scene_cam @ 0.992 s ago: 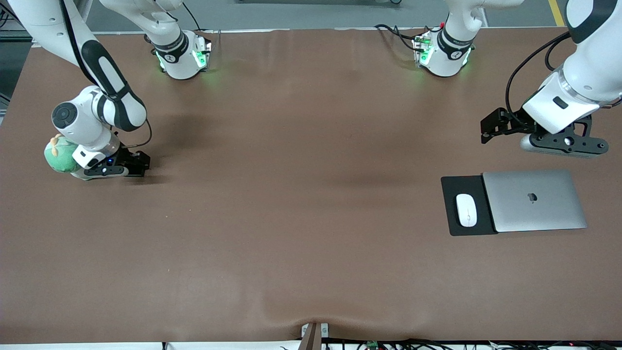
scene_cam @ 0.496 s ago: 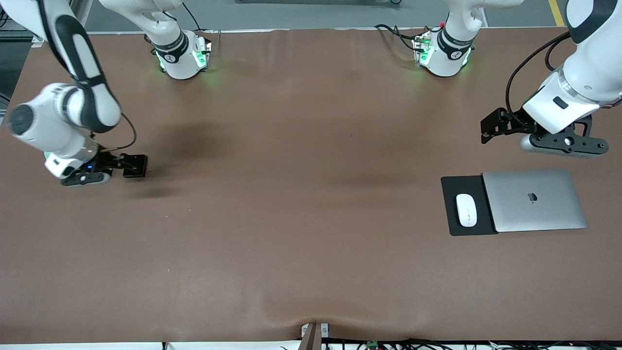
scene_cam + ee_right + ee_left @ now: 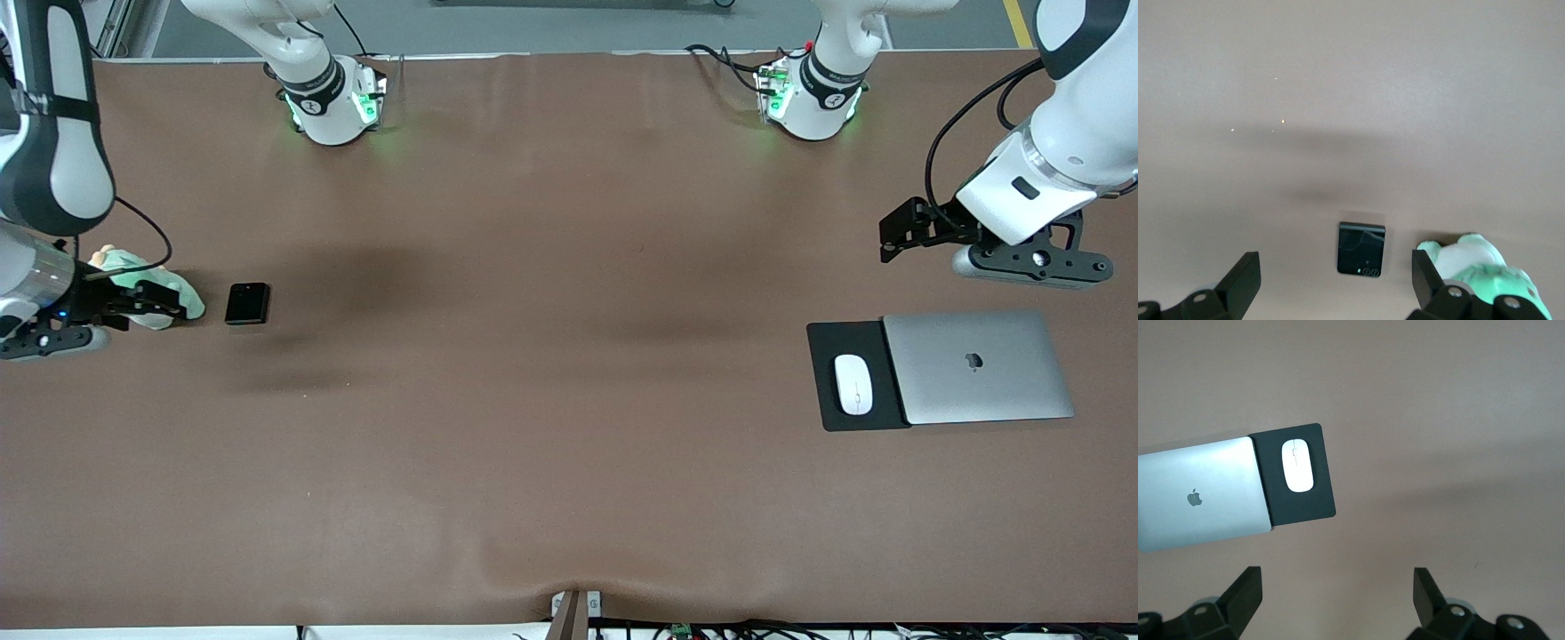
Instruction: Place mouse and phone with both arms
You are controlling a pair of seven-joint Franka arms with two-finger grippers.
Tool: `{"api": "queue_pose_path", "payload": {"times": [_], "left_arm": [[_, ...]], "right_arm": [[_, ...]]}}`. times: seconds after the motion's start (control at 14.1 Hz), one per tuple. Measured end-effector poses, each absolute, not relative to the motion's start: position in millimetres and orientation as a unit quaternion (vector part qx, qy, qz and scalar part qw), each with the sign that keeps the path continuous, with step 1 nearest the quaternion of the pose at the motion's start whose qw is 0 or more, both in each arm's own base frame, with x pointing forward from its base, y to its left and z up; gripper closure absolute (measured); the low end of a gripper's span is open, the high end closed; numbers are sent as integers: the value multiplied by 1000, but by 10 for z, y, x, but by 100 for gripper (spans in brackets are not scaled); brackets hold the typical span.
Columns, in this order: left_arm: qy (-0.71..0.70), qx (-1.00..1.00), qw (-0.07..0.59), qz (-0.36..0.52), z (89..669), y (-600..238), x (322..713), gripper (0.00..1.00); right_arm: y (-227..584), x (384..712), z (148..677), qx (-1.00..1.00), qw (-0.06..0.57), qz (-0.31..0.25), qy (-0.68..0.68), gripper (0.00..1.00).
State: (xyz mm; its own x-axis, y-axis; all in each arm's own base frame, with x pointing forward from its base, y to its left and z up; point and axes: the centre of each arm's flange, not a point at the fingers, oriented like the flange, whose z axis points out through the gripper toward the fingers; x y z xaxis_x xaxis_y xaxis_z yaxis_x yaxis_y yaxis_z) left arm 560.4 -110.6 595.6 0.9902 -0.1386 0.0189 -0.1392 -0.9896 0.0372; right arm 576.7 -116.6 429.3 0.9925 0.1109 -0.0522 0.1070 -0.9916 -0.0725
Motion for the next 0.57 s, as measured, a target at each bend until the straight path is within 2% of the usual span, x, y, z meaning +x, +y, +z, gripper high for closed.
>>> {"api": "queue_pose_path", "payload": {"times": [0.14,0.57], "left_arm": [[-70,997,19,8,5952,-1106,5605,0],[-70,997,19,7,5947,-1108,5606,0]], "right_arm": [[-1042,5851,4632,-999,14,38,-29,0],[-659,6028,5765,-1000,-9,11,-16,0]]}}
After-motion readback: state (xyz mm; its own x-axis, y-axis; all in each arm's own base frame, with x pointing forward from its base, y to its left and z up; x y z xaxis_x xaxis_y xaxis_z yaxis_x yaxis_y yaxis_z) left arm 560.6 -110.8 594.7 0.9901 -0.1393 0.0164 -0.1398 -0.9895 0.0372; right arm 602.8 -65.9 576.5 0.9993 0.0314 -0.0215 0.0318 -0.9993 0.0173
